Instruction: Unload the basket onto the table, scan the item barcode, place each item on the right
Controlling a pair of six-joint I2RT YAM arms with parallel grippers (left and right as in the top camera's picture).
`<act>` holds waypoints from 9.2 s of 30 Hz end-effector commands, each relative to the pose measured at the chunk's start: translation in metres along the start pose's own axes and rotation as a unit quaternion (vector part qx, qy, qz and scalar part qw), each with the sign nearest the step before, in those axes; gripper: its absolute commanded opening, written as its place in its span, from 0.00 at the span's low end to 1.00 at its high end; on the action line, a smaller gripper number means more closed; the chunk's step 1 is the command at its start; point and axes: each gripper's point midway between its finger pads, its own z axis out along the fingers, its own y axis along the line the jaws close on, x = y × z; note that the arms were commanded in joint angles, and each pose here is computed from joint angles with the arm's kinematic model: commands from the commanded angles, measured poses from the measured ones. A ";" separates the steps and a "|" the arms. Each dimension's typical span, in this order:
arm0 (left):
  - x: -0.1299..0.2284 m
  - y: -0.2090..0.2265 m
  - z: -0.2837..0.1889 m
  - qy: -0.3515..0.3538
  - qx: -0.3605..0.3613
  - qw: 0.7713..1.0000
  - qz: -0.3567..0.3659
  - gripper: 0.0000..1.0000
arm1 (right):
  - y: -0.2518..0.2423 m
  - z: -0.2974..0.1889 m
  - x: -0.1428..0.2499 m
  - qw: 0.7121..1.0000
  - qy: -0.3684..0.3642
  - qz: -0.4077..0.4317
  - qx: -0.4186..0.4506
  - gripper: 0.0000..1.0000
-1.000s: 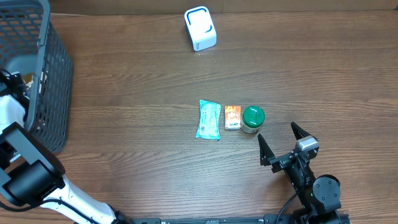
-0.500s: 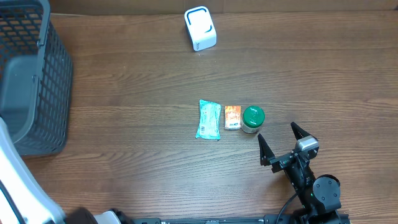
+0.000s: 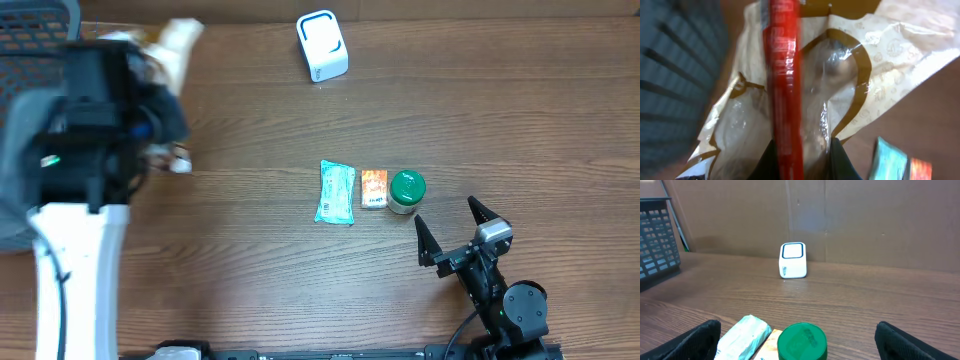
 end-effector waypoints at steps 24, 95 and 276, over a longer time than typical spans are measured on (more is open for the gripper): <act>0.246 -0.094 0.179 0.276 -0.041 0.952 0.128 0.66 | -0.001 0.000 0.003 1.000 0.000 0.002 0.000 1.00; 0.048 0.104 0.159 0.169 -0.174 0.967 -0.078 1.00 | -0.001 0.000 0.003 1.000 0.000 0.002 0.000 1.00; 0.048 0.104 0.159 0.169 -0.174 0.967 -0.078 1.00 | -0.023 0.067 0.135 0.700 0.674 0.092 0.216 0.91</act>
